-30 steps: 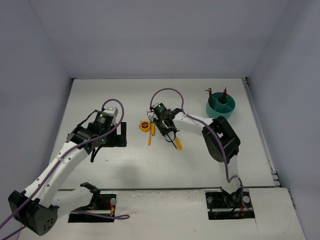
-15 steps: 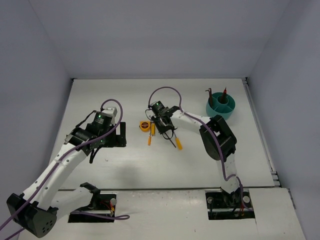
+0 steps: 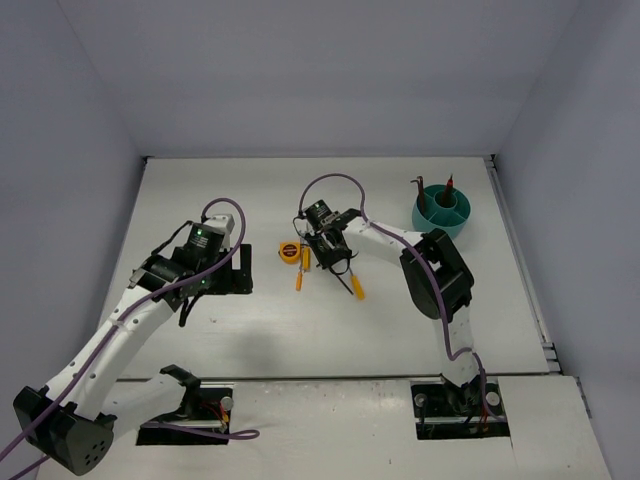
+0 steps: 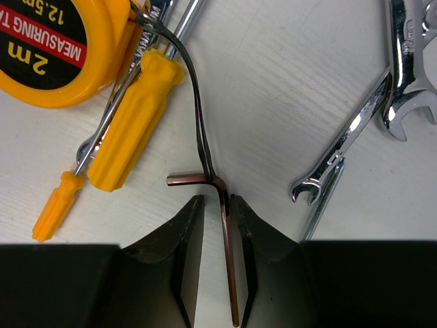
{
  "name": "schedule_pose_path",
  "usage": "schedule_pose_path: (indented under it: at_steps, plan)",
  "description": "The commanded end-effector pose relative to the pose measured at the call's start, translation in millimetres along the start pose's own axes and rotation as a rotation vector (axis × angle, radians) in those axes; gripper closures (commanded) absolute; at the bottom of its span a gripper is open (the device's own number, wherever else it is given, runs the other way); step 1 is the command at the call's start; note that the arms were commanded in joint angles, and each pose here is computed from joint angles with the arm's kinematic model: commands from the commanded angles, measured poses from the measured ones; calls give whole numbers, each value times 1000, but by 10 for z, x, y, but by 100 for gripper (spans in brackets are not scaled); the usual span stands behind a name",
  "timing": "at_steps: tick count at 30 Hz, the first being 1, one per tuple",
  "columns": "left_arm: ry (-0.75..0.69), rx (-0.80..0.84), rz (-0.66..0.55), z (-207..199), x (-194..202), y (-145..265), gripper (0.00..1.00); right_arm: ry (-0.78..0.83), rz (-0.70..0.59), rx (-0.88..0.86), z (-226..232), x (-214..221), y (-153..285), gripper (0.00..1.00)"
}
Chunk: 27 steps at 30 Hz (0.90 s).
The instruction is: Sort the tools into containers
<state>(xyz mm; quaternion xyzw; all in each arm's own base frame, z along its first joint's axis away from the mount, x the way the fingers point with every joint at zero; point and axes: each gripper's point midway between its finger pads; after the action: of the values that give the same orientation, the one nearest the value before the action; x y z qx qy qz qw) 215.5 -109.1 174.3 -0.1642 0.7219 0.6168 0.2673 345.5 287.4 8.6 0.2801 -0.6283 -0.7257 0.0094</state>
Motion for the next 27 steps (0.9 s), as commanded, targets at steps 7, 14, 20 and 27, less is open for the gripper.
schedule_pose_path:
  at_steps: [7,14,20,27]
  plan:
    - [2,10,-49,-13,-70,56,12,44,339,90,-244,856,-106,85]
    - [1,7,-46,-13,-81,52,12,64,298,42,-165,627,-96,100]
    - [3,6,-56,-5,-82,74,12,95,79,-57,20,-105,418,100]
    - [2,0,-64,1,-116,76,12,83,-225,-47,-333,-932,1327,100]
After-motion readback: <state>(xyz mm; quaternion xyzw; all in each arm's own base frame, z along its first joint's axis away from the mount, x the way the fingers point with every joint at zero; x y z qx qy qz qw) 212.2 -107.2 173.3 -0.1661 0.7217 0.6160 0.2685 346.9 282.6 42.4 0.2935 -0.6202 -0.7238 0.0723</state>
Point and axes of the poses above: each gripper's point midway between its finger pads, its own y axis back along the fingers, its own z axis along the line the jaws close on, x = y × z, and after that the axes turned 7 degrees about -y, right-handed
